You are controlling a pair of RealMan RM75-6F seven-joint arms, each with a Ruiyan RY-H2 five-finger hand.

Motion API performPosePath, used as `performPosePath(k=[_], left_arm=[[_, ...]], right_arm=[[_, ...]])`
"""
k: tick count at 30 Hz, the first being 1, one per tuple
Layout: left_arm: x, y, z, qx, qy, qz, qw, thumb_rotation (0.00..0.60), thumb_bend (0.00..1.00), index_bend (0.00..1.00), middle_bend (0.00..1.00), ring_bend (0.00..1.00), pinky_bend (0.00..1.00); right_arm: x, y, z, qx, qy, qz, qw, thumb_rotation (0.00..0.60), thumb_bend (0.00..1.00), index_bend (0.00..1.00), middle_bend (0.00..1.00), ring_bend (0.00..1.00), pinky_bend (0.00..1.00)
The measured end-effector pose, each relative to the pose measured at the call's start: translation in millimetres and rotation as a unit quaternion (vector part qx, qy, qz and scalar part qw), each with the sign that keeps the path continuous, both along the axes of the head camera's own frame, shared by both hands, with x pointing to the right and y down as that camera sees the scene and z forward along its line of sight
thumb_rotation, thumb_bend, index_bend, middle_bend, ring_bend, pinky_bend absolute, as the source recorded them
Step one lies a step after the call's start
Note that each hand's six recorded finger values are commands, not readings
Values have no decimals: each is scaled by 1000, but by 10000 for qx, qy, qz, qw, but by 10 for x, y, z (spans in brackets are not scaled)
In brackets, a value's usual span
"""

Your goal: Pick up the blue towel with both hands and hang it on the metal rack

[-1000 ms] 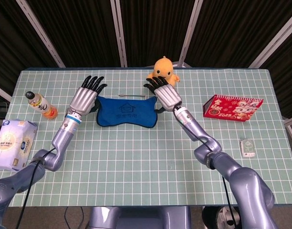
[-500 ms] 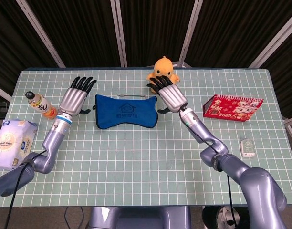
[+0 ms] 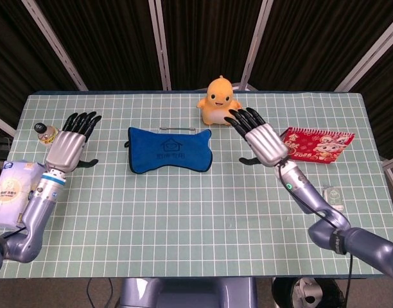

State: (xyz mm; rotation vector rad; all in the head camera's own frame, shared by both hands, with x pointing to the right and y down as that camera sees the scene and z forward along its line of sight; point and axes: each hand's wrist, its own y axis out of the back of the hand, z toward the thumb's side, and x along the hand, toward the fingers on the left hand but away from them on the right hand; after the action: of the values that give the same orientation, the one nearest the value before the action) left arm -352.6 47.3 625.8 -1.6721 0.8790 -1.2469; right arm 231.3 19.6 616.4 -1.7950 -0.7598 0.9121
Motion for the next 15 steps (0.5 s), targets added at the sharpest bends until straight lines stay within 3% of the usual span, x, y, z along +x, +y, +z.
performPosePath(k=[4,11,15], left_arm=[[-167,308,-236,61,-20,-267,9996,600,12,0,0,0,0],[-596,946,-597,277,-461,-934,9942,600,13,0,0,0,0],[-735,1239,-721,326,-549,-1098,9919,600,11,0,0,0,0]], right_arm=[[376,290,-183,-4,220,315,9993,600,0,18,0,0,0],[1075,817,-408,259,637,1045,9921,600,0,2,0,0,0],[1404,1128,-498,371,780,1320,9875,600,0,4,0,0,0]])
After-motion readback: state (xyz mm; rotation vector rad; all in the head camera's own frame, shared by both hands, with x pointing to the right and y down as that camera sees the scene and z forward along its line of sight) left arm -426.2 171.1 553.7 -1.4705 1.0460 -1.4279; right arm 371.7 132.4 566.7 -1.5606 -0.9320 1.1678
